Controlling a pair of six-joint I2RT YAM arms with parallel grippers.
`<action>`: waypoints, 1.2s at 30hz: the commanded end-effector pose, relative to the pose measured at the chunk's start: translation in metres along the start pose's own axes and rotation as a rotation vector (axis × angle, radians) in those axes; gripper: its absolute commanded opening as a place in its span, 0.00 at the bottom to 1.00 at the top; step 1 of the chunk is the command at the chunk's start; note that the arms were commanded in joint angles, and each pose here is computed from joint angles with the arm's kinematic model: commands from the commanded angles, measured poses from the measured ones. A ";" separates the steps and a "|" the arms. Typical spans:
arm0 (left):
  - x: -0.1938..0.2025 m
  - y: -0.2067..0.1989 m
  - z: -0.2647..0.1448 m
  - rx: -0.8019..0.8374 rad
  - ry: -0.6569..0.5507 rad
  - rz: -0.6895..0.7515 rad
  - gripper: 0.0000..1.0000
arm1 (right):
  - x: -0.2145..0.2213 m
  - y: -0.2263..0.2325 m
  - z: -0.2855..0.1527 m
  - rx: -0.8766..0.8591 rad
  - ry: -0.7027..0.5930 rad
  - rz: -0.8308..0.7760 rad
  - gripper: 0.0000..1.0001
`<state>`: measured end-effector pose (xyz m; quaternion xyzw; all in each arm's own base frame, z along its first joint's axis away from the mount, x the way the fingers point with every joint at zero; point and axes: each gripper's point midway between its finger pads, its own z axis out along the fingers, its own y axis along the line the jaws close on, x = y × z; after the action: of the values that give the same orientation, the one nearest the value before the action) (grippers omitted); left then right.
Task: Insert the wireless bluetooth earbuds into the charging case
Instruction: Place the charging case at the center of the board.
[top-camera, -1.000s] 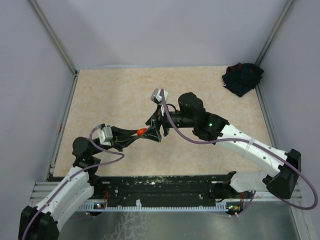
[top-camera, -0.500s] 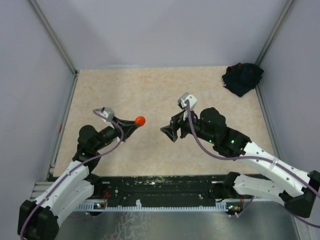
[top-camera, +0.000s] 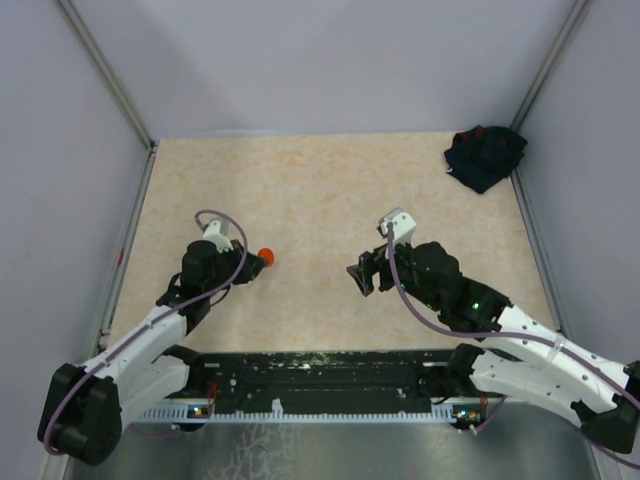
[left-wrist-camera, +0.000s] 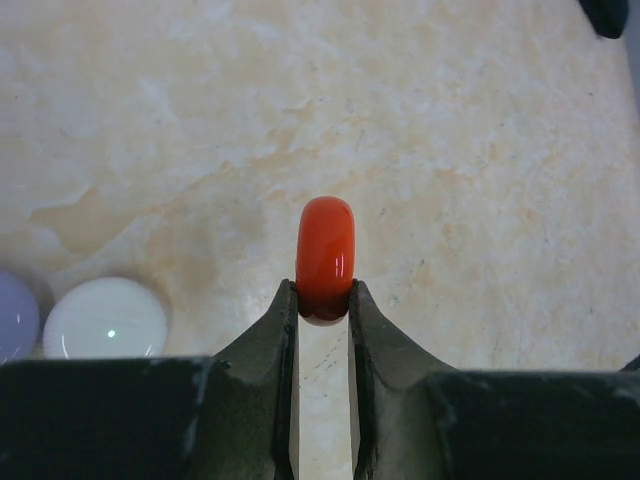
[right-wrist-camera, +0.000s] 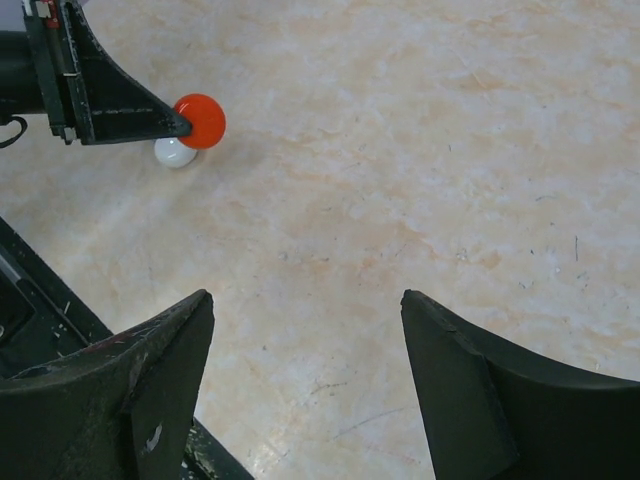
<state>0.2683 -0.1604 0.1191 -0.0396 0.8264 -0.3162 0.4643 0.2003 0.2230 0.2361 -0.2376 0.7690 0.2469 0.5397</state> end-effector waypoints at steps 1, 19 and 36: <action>0.014 0.025 0.007 -0.136 0.047 -0.081 0.00 | -0.009 -0.001 -0.003 0.002 -0.059 0.035 0.76; 0.064 0.056 0.001 -0.308 0.250 -0.186 0.15 | 0.003 -0.007 -0.006 0.027 -0.051 0.045 0.76; 0.048 0.040 -0.012 -0.297 0.302 -0.133 0.56 | 0.005 -0.031 -0.025 0.159 -0.014 0.075 0.76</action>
<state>0.2352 -0.1365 0.0419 -0.1383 0.9211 -0.2179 0.2916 0.1956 0.1992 0.2147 -0.1951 0.7919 0.2269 0.5323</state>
